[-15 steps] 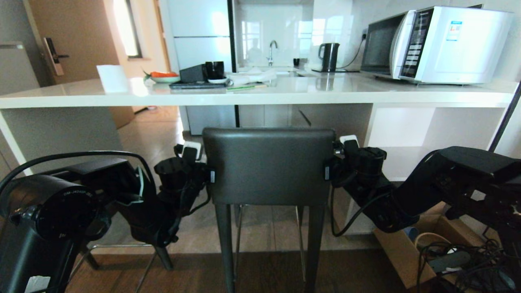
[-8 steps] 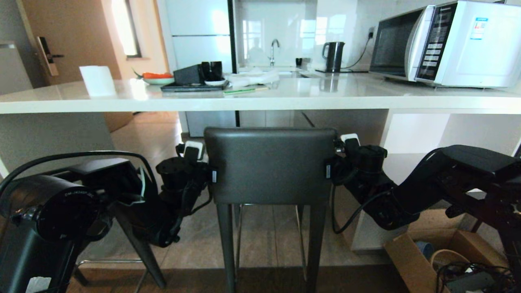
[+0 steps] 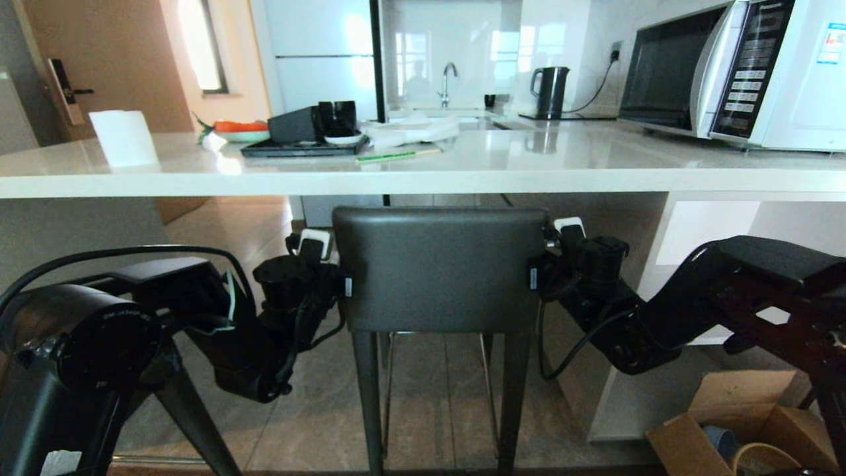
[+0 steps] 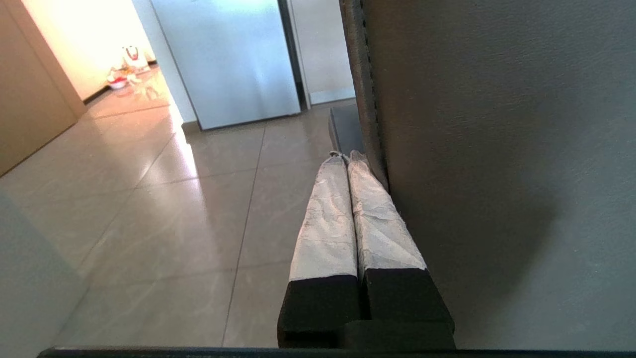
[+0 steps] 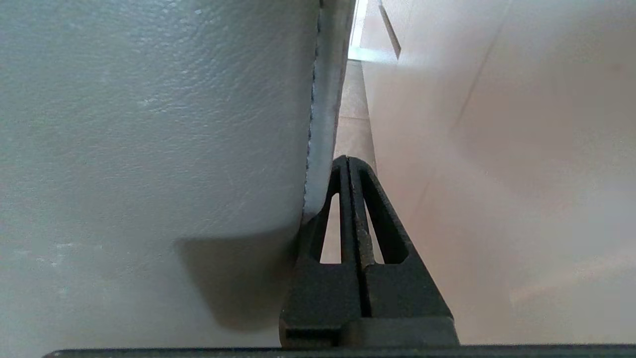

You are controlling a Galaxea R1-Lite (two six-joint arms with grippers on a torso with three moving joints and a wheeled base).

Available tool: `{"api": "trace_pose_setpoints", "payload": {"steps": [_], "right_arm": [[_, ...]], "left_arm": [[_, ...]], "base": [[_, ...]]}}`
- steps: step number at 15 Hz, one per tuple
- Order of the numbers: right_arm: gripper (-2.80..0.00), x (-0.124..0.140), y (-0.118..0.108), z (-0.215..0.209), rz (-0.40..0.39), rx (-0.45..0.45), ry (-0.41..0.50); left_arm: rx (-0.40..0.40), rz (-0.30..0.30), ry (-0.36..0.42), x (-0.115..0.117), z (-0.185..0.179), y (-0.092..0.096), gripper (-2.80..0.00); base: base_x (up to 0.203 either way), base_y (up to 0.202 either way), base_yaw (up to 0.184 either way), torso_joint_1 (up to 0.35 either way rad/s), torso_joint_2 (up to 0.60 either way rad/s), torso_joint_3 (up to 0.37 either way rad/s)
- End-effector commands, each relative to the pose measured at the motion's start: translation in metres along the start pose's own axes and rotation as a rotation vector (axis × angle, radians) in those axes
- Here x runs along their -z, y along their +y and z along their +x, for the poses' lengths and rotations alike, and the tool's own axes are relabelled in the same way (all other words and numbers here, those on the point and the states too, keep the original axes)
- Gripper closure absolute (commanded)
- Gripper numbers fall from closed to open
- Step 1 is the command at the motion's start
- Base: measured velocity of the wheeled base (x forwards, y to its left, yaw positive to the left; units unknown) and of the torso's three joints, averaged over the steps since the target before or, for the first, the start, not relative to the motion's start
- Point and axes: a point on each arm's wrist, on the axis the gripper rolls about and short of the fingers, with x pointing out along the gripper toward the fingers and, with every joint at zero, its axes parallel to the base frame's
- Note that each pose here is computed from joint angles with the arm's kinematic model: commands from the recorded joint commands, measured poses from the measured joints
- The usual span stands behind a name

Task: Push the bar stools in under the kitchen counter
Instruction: Push the gray chair back under the dining table

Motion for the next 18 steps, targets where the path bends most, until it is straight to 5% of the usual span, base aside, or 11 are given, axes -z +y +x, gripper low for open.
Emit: {"api": "trace_pose_setpoints", "payload": {"steps": [1, 5, 12, 18], "right_arm": [[0.0, -0.003, 0.0, -0.002, 0.002, 0.003, -0.009], [0.0, -0.002, -0.001, -0.005, 0.001, 0.012, 0.0], [0.0, -0.001, -0.029, -0.005, 0.002, 0.099, 0.015], [0.0, -0.006, -0.034, -0.009, 0.008, 0.107, -0.01]], "left_arm": [[-0.008, 0.002, -0.007, -0.001, -0.001, 0.001, 0.0], [-0.003, 0.006, -0.019, -0.002, -0.003, -0.001, 0.0], [0.087, -0.01, -0.045, -0.01, -0.011, -0.042, 0.0], [0.076, -0.005, -0.036, 0.001, -0.003, -0.042, 0.0]], "base": [[0.169, 0.0, 0.0, 0.002, 0.01, -0.001], [0.025, 0.0, 0.002, 0.001, 0.0, 0.001], [0.0, 0.0, 0.0, 0.0, 0.0, 0.0], [0.0, 0.0, 0.0, 0.0, 0.0, 0.0]]}}
